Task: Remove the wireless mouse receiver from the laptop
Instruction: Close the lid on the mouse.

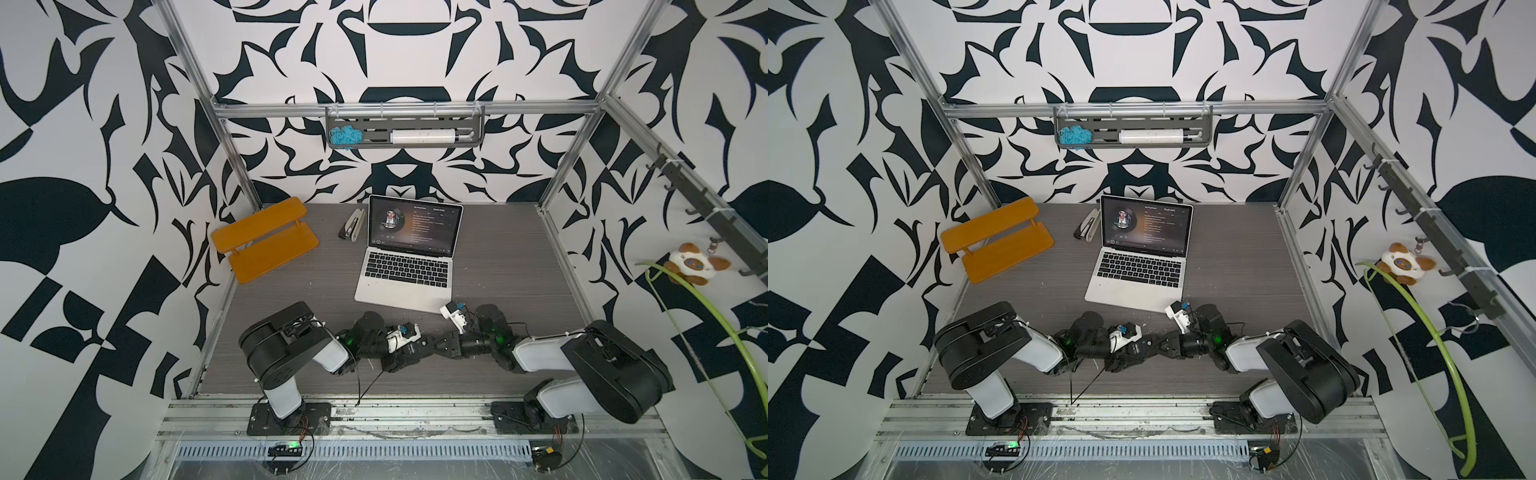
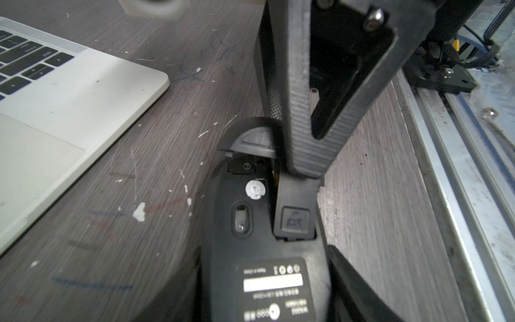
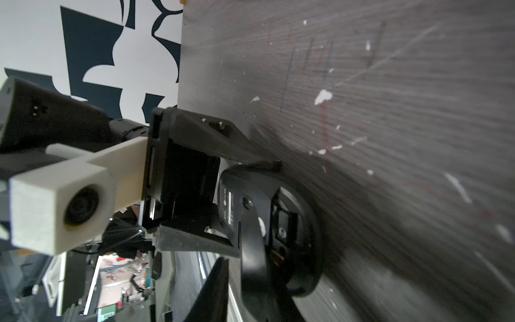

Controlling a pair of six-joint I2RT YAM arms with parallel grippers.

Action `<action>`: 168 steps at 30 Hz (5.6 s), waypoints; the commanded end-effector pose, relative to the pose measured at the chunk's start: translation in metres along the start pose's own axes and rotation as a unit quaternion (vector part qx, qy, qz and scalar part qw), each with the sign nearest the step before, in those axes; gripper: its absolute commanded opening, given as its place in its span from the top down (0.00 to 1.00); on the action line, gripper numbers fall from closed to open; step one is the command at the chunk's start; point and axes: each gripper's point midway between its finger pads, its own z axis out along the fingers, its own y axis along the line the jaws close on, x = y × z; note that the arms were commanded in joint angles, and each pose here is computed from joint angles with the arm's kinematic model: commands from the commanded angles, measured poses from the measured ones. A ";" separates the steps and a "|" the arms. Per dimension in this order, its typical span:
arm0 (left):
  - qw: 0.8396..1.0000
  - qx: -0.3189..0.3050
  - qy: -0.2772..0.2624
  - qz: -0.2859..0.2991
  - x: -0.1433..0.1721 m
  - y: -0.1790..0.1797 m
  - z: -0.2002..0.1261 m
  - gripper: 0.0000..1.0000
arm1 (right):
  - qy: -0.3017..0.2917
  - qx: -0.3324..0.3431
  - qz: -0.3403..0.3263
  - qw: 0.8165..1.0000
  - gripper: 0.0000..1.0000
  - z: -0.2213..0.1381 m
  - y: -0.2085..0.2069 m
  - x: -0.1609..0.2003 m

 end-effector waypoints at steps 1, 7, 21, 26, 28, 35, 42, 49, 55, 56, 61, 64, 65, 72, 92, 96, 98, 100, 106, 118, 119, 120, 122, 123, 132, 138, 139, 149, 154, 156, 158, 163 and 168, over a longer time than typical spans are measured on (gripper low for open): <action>0.999 0.008 0.034 -0.030 0.022 -0.005 -0.002 0.55 | 0.005 0.033 0.005 0.999 0.66 -0.001 -0.008 0.001; 0.999 0.012 0.035 -0.033 0.023 -0.006 -0.001 0.55 | 0.006 0.047 0.004 0.999 0.57 -0.002 -0.008 -0.001; 0.998 0.032 0.040 -0.042 0.025 -0.011 0.003 0.58 | 0.004 0.076 0.006 0.997 0.52 0.003 -0.004 -0.008; 0.998 0.028 0.040 -0.040 0.025 -0.010 0.002 0.58 | 0.005 0.095 0.005 0.995 0.52 0.002 -0.007 -0.010; 0.998 0.026 0.039 -0.039 0.024 -0.010 0.002 0.59 | 0.002 0.099 0.001 0.995 0.51 0.000 -0.006 -0.012; 0.998 0.025 0.038 -0.037 0.023 -0.009 0.001 0.59 | 0.003 0.114 -0.003 0.993 0.51 -0.003 -0.005 -0.016; 0.998 0.027 0.039 -0.039 0.024 -0.010 0.001 0.59 | 0.000 0.129 -0.009 0.992 0.50 -0.006 -0.005 -0.020; 0.998 0.027 0.039 -0.039 0.024 -0.010 0.002 0.60 | -0.001 0.136 -0.013 0.991 0.50 -0.008 -0.002 -0.024; 0.998 0.030 0.039 -0.041 0.024 -0.010 0.003 0.60 | 0.001 0.132 -0.007 0.991 0.50 -0.005 -0.003 -0.023; 0.998 0.031 0.040 -0.042 0.025 -0.010 0.003 0.60 | 0.002 0.131 -0.007 0.991 0.50 -0.004 -0.002 -0.023; 0.998 0.030 0.041 -0.043 0.025 -0.010 0.003 0.62 | 0.014 0.131 -0.007 0.991 0.49 -0.001 -0.008 -0.017; 0.998 0.030 0.041 -0.043 0.025 -0.010 0.003 0.62 | 0.028 0.135 -0.006 0.990 0.49 0.001 -0.015 -0.010; 0.998 0.030 0.041 -0.044 0.025 -0.010 0.003 0.62 | 0.028 0.137 -0.005 0.990 0.49 0.001 -0.017 -0.008; 0.998 0.032 0.041 -0.044 0.025 -0.010 0.003 0.62 | 0.025 0.128 -0.014 0.991 0.49 0.001 -0.015 -0.008; 0.996 0.062 0.024 -0.063 0.020 -0.015 0.002 0.70 | 0.018 0.062 0.014 0.998 0.30 -0.007 -0.012 -0.003; 0.995 0.063 0.025 -0.067 0.021 -0.014 0.002 0.70 | 0.034 0.057 0.024 0.998 0.32 -0.007 -0.016 0.006; 0.995 0.065 0.026 -0.069 0.022 -0.014 0.003 0.70 | 0.039 0.057 0.026 0.997 0.34 -0.007 -0.017 0.010; 0.995 0.065 0.027 -0.069 0.021 -0.014 0.003 0.70 | 0.041 0.069 0.026 0.996 0.37 -0.008 -0.021 0.011; 0.994 0.070 0.032 -0.073 0.023 -0.015 0.004 0.70 | 0.045 0.089 0.018 0.995 0.40 -0.009 -0.023 0.009; 0.994 0.069 0.035 -0.072 0.023 -0.014 0.005 0.70 | 0.066 0.094 0.011 0.993 0.45 0.004 -0.024 0.005; 0.994 0.069 0.035 -0.072 0.023 -0.014 0.005 0.70 | 0.065 0.095 0.010 0.993 0.46 0.004 -0.025 0.004; 0.994 0.069 0.035 -0.072 0.024 -0.014 0.005 0.70 | 0.066 0.095 0.010 0.993 0.47 0.004 -0.025 0.004; 0.994 0.070 0.035 -0.072 0.023 -0.014 0.005 0.70 | 0.066 0.096 0.010 0.993 0.50 0.004 -0.026 0.005; 0.994 0.070 0.035 -0.072 0.024 -0.014 0.005 0.70 | 0.065 0.098 0.010 0.993 0.51 0.004 -0.026 0.005; 0.994 0.069 0.035 -0.072 0.023 -0.014 0.005 0.70 | 0.066 0.104 0.008 0.992 0.56 0.003 -0.028 0.006; 0.994 0.070 0.036 -0.072 0.024 -0.014 0.005 0.70 | 0.063 0.104 0.009 0.993 0.53 0.004 -0.028 0.004; 0.994 0.070 0.036 -0.072 0.023 -0.014 0.005 0.70 | 0.062 0.101 0.010 0.993 0.50 0.004 -0.028 0.004; 0.994 0.072 0.037 -0.073 0.024 -0.014 0.006 0.70 | 0.049 0.092 0.013 0.995 0.35 -0.003 -0.024 0.000; 0.994 0.072 0.038 -0.073 0.024 -0.014 0.006 0.70 | 0.026 0.093 0.020 0.995 0.38 -0.018 -0.027 -0.004; 0.994 0.072 0.037 -0.072 0.024 -0.014 0.006 0.70 | 0.027 0.093 0.024 0.995 0.42 -0.018 -0.028 -0.003; 0.994 0.072 0.037 -0.073 0.024 -0.014 0.006 0.70 | 0.033 0.092 0.027 0.995 0.47 -0.017 -0.029 -0.002; 0.994 0.071 0.038 -0.073 0.024 -0.014 0.006 0.70 | 0.051 0.081 0.029 0.995 0.51 -0.011 -0.027 0.004; 0.994 0.073 0.038 -0.073 0.024 -0.014 0.007 0.69 | 0.059 0.081 0.025 0.995 0.55 -0.008 -0.028 0.006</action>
